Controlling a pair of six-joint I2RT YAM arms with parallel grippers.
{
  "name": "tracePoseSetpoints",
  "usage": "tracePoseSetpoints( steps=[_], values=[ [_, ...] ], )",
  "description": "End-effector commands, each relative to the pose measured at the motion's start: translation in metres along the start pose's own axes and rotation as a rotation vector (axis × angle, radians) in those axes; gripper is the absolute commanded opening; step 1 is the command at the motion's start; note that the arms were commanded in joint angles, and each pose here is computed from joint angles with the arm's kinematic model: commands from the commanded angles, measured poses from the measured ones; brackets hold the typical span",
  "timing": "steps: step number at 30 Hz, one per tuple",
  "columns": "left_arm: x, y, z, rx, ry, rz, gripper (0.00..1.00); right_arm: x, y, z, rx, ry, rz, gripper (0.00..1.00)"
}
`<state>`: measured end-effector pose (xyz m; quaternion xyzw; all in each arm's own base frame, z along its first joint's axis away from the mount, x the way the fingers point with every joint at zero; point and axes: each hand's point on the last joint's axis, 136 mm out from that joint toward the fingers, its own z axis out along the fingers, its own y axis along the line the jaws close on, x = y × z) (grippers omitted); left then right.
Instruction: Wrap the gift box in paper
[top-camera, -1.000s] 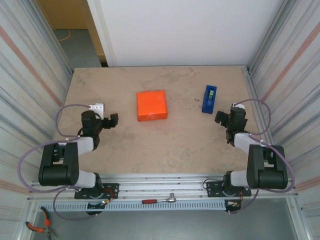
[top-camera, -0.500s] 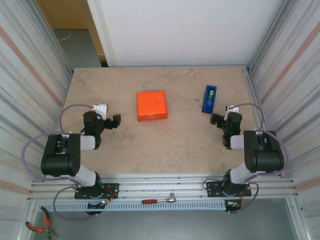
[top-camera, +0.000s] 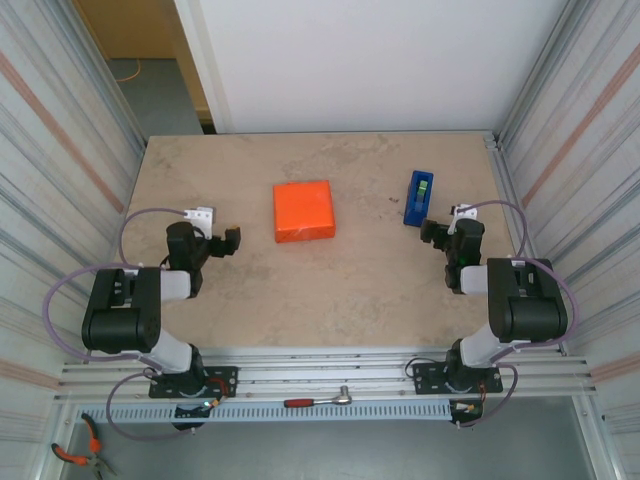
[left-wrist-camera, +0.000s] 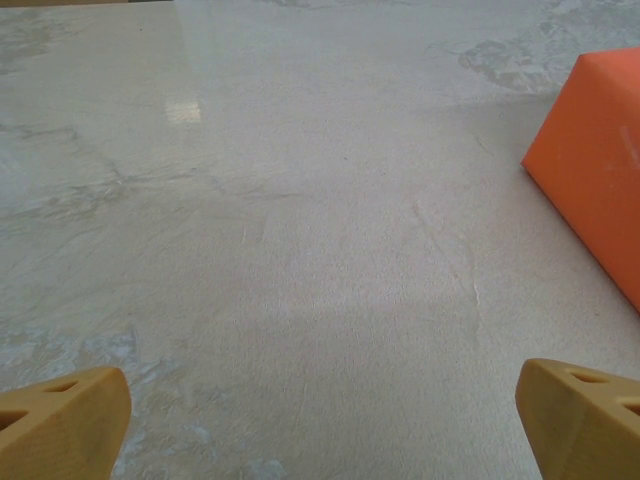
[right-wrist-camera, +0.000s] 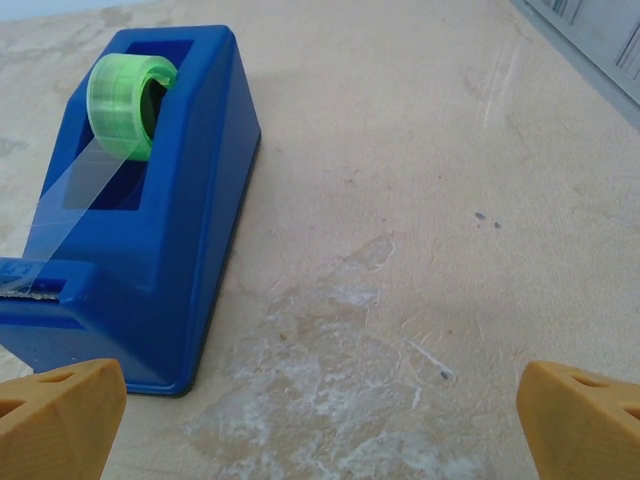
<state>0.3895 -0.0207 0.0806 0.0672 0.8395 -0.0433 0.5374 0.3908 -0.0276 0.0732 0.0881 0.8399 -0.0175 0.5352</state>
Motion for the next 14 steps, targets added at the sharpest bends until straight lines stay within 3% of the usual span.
tracePoseSetpoints(
  steps=[1,14],
  values=[
    [-0.0120,0.0031,0.0011,-0.022,-0.033,0.005,0.99,-0.0101,0.0009,-0.0016,-0.004,-0.032,-0.013,0.98],
    [-0.0120,0.0033,0.0006,-0.052,-0.033,0.021,0.99,-0.0098,0.0030,-0.0013,-0.021,-0.029,-0.015,0.98]
  ],
)
